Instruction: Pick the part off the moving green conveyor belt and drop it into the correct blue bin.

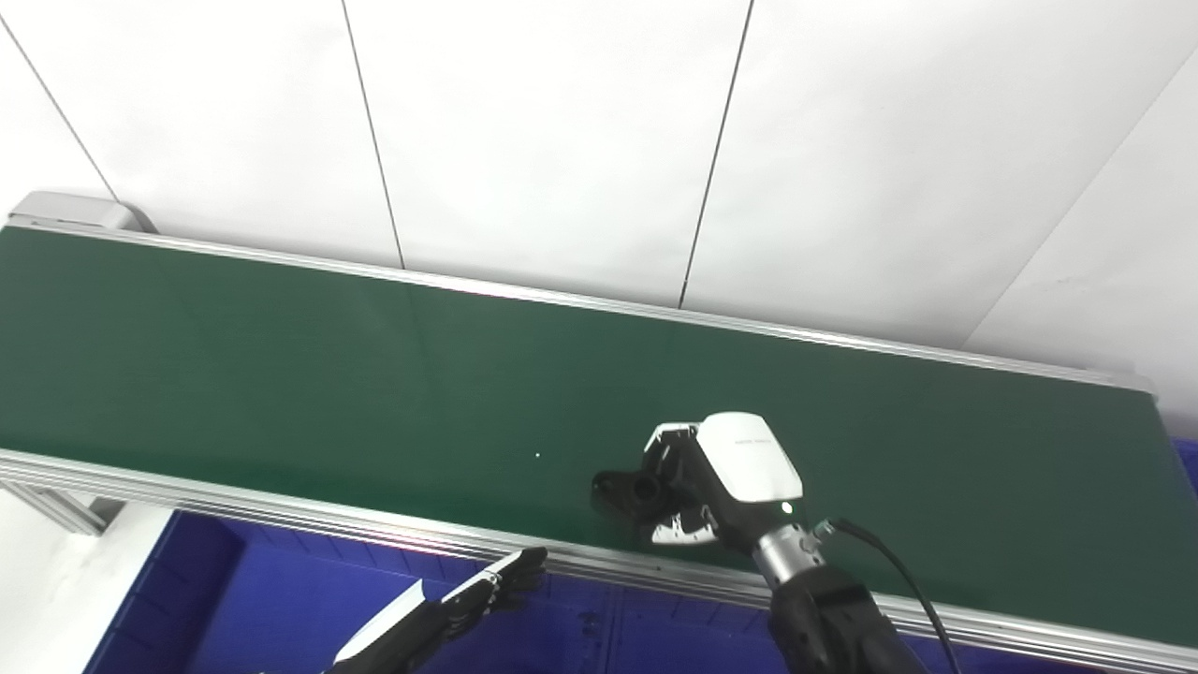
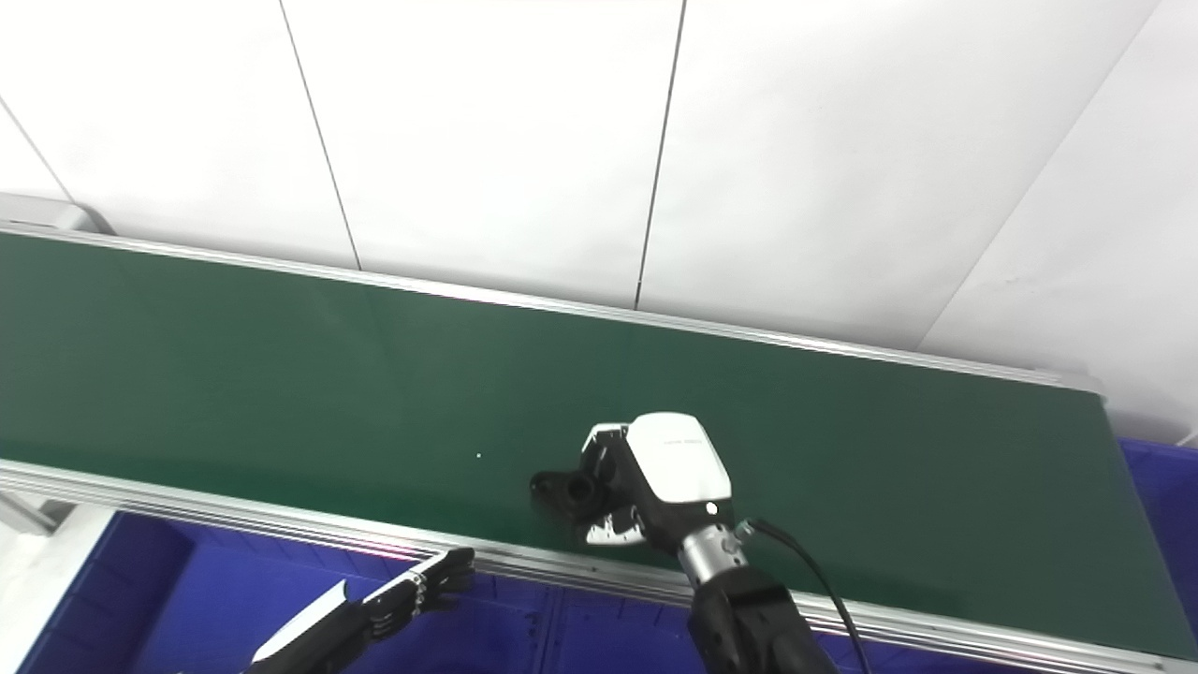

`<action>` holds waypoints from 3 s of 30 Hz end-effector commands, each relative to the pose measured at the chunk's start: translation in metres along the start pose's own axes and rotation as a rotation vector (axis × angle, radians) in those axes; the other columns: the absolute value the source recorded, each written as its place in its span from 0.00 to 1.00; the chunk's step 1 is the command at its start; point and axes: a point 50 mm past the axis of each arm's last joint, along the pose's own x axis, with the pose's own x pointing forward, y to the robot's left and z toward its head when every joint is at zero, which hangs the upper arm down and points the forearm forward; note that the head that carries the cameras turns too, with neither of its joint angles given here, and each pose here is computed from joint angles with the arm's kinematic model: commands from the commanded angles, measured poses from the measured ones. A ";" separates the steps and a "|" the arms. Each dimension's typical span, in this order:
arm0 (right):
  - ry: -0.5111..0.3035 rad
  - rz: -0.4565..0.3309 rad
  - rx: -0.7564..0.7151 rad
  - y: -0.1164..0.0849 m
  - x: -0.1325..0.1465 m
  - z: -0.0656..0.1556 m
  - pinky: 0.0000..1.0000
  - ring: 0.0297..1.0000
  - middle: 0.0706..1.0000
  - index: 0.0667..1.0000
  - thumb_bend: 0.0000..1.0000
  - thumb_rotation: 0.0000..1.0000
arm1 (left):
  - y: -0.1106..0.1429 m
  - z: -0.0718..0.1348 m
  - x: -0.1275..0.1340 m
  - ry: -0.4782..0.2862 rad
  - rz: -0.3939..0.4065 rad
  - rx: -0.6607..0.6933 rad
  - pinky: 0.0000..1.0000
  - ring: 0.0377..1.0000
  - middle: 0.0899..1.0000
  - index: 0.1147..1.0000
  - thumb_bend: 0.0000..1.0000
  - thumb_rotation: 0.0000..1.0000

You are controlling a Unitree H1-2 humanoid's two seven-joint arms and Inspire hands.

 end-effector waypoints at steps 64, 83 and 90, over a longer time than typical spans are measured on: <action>0.165 0.527 -0.092 0.005 -0.131 0.020 0.87 0.87 0.88 0.90 0.61 0.78 | -0.002 0.032 0.000 -0.080 0.093 0.005 0.89 0.93 0.95 0.95 0.78 0.60; 0.126 -0.030 0.661 -0.005 -0.221 0.060 0.73 0.81 0.85 0.87 0.68 0.47 | -0.003 0.027 0.000 -0.092 0.112 0.002 0.89 0.92 0.95 0.94 0.78 0.59; 0.170 -0.097 0.762 0.014 -0.215 0.052 0.74 0.83 0.88 0.92 0.71 0.48 | -0.005 0.026 -0.002 -0.082 0.131 -0.006 0.90 0.94 0.97 0.95 0.76 0.57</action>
